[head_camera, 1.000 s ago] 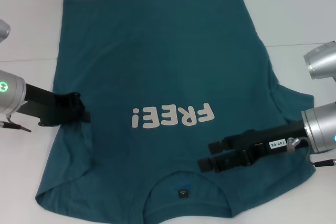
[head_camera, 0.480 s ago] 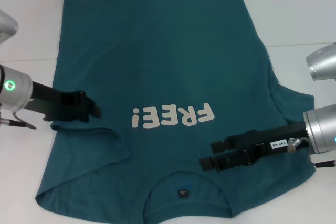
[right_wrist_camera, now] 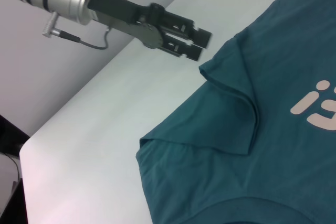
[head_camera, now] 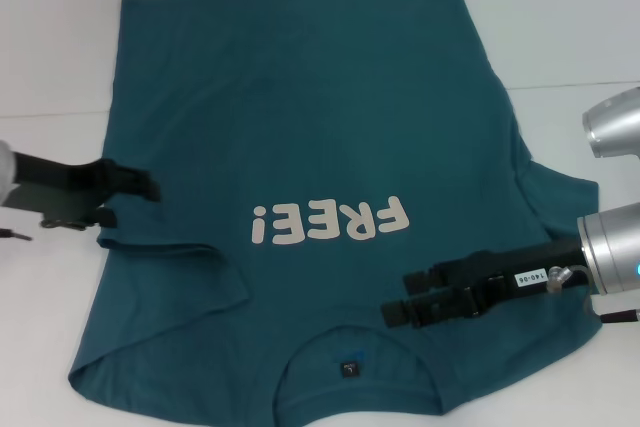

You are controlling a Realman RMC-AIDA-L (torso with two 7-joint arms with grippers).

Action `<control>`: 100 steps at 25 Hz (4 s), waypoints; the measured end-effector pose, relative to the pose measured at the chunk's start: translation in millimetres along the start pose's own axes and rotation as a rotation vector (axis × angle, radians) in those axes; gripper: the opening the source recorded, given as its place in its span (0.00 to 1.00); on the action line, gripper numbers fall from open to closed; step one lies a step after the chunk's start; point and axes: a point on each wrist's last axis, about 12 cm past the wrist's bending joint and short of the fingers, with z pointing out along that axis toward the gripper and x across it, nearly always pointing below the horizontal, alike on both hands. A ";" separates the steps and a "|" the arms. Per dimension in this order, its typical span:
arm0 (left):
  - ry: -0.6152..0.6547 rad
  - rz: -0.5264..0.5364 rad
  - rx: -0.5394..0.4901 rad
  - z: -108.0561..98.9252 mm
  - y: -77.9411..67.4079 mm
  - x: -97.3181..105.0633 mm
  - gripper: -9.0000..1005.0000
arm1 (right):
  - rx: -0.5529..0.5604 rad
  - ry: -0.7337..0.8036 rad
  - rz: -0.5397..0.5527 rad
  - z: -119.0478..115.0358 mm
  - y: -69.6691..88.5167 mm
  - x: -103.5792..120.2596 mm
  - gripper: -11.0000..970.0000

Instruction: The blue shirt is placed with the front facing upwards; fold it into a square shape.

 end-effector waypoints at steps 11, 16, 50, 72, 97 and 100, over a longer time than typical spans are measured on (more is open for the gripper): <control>-0.036 -0.135 -0.020 0.1 35.4 9.3 0.73 | 0.005 -0.006 0.000 -0.7 -0.8 0.5 0.94; -0.040 -0.148 -0.032 7.7 38.7 12.0 0.73 | 0.005 -0.007 0.002 -0.9 -0.8 0.7 0.94; -0.175 0.098 0.431 -31.4 33.2 34.6 0.72 | 0.025 -0.170 0.049 -15.9 -6.1 -7.2 0.94; -0.198 0.488 0.484 -63.7 59.1 97.5 0.72 | 0.398 -0.197 0.630 -191.1 -42.5 3.5 0.94; -0.205 0.479 0.486 -56.5 49.2 88.7 0.72 | 0.494 -0.225 0.726 -127.6 -71.7 19.7 0.93; -0.208 0.477 0.486 -56.8 49.4 88.6 0.72 | 0.505 -0.191 0.728 -120.8 -73.7 14.0 0.93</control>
